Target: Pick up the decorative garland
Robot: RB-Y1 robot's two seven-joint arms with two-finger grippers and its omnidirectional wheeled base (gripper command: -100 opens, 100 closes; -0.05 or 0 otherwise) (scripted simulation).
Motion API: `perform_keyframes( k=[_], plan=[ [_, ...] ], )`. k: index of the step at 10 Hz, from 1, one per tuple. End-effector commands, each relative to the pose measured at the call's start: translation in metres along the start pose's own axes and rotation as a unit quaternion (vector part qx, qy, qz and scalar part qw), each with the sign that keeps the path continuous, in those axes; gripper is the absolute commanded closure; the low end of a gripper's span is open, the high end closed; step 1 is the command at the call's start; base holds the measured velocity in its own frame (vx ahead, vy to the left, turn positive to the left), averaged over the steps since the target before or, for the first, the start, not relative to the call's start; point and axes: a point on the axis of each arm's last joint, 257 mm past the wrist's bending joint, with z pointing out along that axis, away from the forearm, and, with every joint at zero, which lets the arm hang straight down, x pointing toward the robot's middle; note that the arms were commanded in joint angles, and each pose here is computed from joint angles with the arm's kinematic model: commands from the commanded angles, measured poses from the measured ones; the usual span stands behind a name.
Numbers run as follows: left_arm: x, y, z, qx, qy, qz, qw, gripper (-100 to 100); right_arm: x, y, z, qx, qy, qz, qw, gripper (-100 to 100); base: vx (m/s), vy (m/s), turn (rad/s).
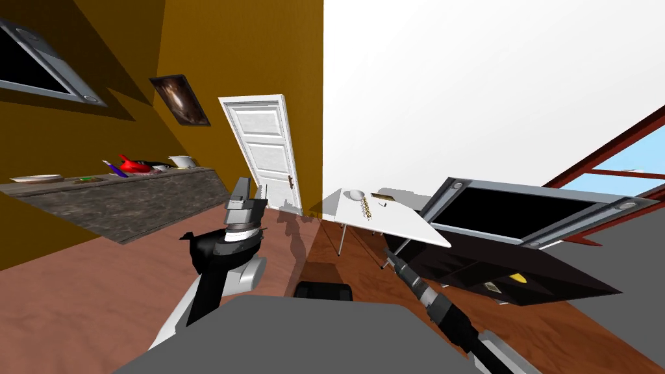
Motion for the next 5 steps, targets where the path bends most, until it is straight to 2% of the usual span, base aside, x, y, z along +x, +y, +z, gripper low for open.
perform_keyframes(
  k=[1,2,3,4,5],
  plan=[
    [0.0,0.0,0.0,0.0,0.0,0.0,1.0,0,0.006,-0.032,-0.015,0.043,0.021,-0.001,0.9989,-100,0.017,0.119,0.189],
    [0.0,0.0,0.0,0.0,0.0,0.0,1.0,0,0.004,-0.032,-0.016,0.045,0.028,-0.009,0.9986,-100,0.017,0.084,0.062],
    [0.0,0.0,0.0,0.0,0.0,0.0,1.0,0,0.009,-0.055,-0.032,0.077,0.046,-0.009,0.9959,-100,0.039,0.101,0.129],
    [0.0,0.0,0.0,0.0,0.0,0.0,1.0,0,0.006,-0.06,-0.035,0.084,0.048,-0.014,0.9952,-100,0.038,0.09,0.08],
    [0.0,0.0,0.0,0.0,0.0,0.0,1.0,0,0.01,-0.084,-0.054,0.119,0.063,-0.011,0.9909,-100,0.043,0.12,0.183]
  ],
)
